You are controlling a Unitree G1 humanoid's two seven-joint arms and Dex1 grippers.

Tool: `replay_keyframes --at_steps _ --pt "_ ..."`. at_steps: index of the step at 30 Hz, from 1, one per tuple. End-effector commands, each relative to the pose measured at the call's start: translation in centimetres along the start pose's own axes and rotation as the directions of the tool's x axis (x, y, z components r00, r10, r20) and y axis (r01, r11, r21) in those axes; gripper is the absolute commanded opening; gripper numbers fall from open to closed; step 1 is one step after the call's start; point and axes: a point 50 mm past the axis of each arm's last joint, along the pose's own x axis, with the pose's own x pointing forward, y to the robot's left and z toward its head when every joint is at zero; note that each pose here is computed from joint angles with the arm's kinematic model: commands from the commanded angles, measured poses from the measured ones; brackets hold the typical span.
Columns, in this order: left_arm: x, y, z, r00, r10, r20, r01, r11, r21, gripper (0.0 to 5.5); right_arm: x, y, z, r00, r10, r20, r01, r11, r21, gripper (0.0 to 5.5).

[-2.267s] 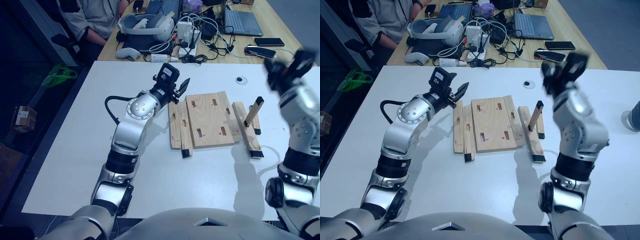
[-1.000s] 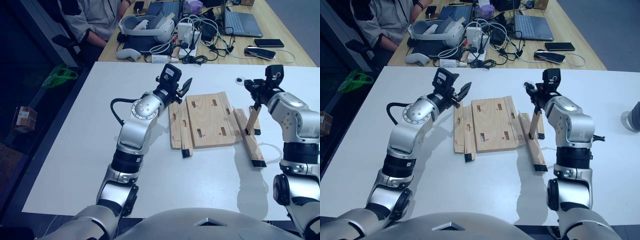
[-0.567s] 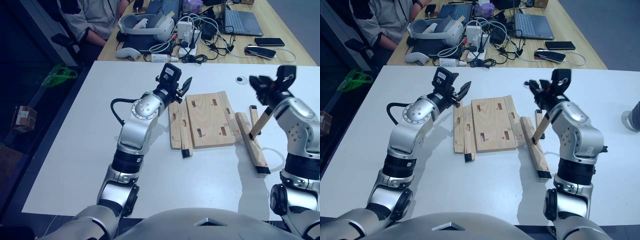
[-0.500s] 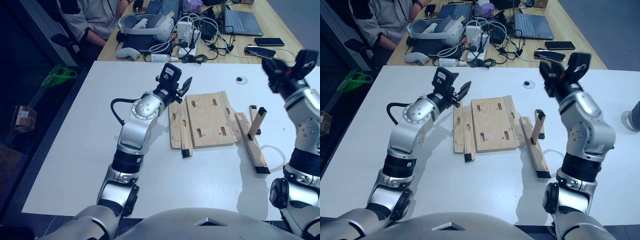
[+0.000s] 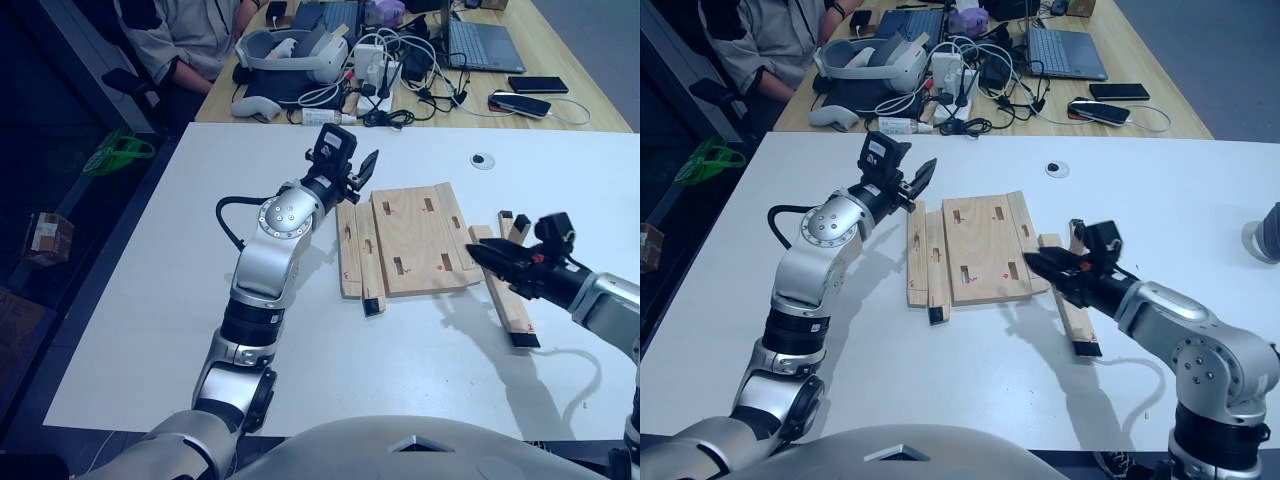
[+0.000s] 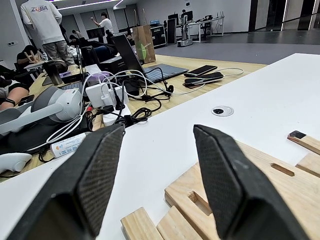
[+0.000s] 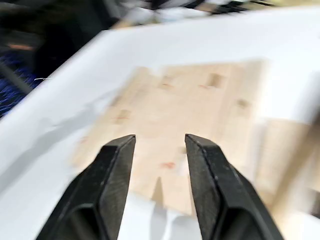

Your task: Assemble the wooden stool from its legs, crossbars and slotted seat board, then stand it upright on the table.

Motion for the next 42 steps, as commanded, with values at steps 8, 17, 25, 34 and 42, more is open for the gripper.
replay_keyframes --at_steps 8,17,25,34,42 --pt "0.0 -0.2 0.1 1.000 -0.001 0.010 0.001 1.000 0.011 2.55 -0.6 -1.9 -0.7 0.935 -0.336 0.113 0.333 0.942 0.046 1.85" --pt "-0.2 -0.4 -0.2 1.000 0.001 -0.002 -0.001 1.000 0.003 2.55 -3.4 1.7 -2.3 0.957 -0.224 -0.184 0.233 0.972 0.032 2.97" --pt "-0.5 -0.4 -0.4 1.000 0.003 -0.015 -0.003 1.000 -0.008 2.55 -5.4 -0.3 -4.1 0.867 -0.412 -0.280 0.415 0.908 -0.053 3.30" --pt "-0.4 -0.3 -0.3 1.000 0.004 -0.022 -0.004 1.000 -0.001 2.55 -4.2 -2.0 -8.4 0.814 -0.400 -0.421 0.455 0.890 0.034 3.00" --pt "-0.1 -0.3 0.1 1.000 -0.008 -0.013 0.008 1.000 0.009 2.55 -1.2 -2.3 -7.5 0.867 -0.393 -0.306 0.419 0.908 0.020 1.68"
